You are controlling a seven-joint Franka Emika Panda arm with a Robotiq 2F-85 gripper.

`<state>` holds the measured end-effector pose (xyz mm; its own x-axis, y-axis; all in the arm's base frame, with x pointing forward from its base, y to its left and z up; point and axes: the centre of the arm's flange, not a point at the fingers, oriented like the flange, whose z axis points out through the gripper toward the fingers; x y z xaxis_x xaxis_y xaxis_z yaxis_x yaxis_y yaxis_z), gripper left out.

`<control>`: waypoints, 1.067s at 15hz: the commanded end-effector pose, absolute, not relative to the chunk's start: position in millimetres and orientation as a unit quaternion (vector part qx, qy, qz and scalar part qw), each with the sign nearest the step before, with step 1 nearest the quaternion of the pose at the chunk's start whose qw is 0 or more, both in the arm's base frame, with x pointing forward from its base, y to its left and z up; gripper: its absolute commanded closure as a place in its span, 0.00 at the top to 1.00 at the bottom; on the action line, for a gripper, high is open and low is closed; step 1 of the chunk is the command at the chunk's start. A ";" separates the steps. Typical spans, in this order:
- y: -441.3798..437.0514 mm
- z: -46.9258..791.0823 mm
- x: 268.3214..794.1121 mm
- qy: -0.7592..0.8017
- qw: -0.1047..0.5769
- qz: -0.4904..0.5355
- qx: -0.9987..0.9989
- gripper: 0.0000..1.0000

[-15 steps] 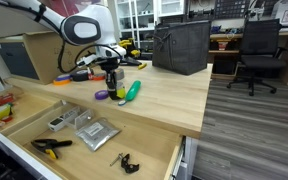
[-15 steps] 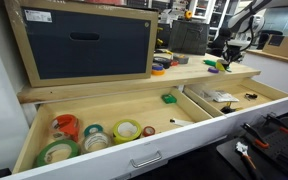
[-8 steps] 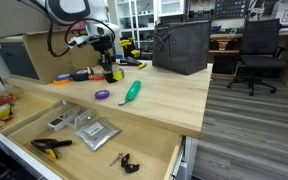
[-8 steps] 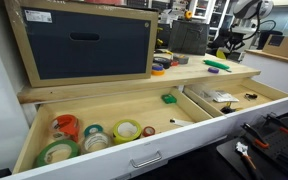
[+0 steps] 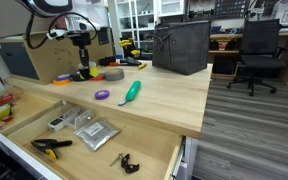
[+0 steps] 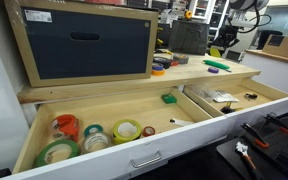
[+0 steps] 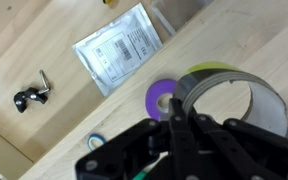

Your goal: Pick up the yellow and black masking tape and put it in the left drawer

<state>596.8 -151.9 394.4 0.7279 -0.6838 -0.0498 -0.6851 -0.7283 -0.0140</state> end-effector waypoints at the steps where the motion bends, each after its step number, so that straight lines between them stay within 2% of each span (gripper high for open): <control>1: -95.2 390.9 579.5 0.319 0.015 0.047 -0.946 0.01; 6: -31.0 380.1 558.9 0.274 0.011 0.064 -0.960 0.01; 15: 69.8 360.0 463.1 0.212 -0.001 0.095 -0.973 0.01; 16: 61.3 352.8 495.0 0.209 0.000 0.108 -0.972 0.05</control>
<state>494.6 61.7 352.8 0.8895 -0.4059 -0.2099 -0.4059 -0.9128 0.0454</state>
